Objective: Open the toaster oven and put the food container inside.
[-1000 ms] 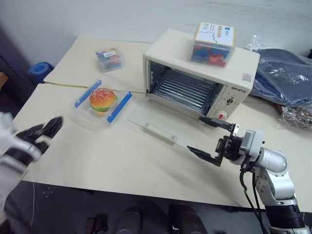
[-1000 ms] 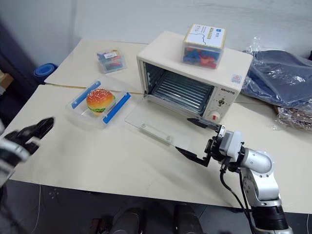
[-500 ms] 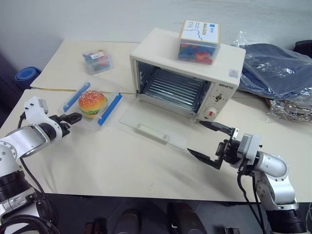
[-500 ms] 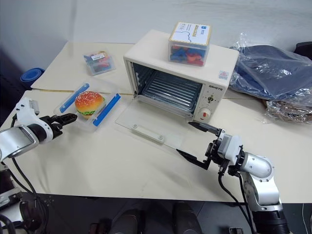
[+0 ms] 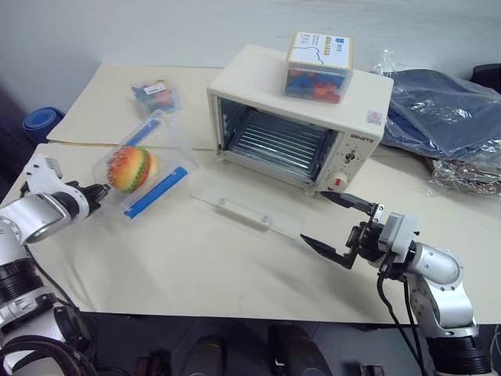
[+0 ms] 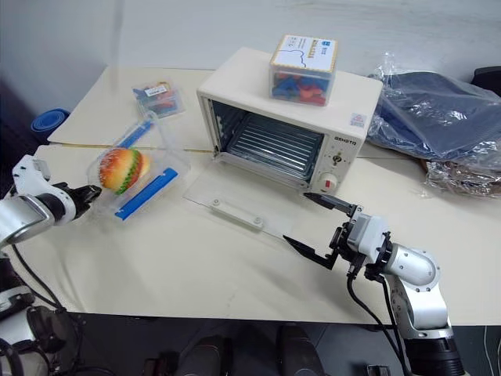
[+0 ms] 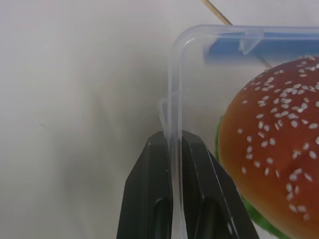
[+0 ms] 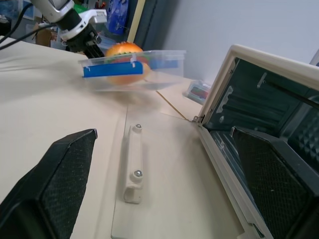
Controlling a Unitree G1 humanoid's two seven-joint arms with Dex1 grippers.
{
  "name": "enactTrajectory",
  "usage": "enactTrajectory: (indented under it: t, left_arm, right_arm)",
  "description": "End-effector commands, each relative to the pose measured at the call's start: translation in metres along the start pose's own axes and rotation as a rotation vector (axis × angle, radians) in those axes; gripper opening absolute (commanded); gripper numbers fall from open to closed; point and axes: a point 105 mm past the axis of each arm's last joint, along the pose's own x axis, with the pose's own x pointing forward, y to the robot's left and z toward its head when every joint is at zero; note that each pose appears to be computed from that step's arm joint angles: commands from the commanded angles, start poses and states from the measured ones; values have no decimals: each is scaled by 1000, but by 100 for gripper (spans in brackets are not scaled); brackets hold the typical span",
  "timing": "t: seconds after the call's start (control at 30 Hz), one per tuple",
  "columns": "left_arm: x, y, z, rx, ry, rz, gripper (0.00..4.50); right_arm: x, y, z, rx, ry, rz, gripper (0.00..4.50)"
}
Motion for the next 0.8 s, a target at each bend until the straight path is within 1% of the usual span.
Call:
enactTrajectory:
  t: [0.03,0.1,0.17,0.27,0.37,0.53,0.63,0.7,0.8]
  left_arm:
    - [-21,-22,28,152,-35,-111,2]
    - [-25,-35,32,234,-12,-154,2]
    - [-27,-58,32,348,21,-222,2]
    - [-25,-93,27,472,60,-322,2]
    - [-17,-137,13,557,103,-451,2]
    - [-4,-191,-12,657,160,-589,2]
    - [5,-213,-21,724,165,-629,2]
    - [11,-219,-24,754,160,-629,2]
    - [18,-230,-27,755,160,-642,2]
  right_arm:
    - [-1,-3,6,-34,-13,-9,450]
    - [-6,-6,4,-36,4,-22,450]
    - [-14,-7,1,-39,36,-36,450]
    - [-28,-6,-4,-35,87,-59,450]
    - [-39,-5,-9,-29,134,-87,450]
    - [-40,-1,-6,-26,142,-121,450]
    - [-38,3,-1,-24,137,-138,450]
    - [-37,4,2,-22,136,-151,450]
    - [-35,7,6,-20,134,-164,450]
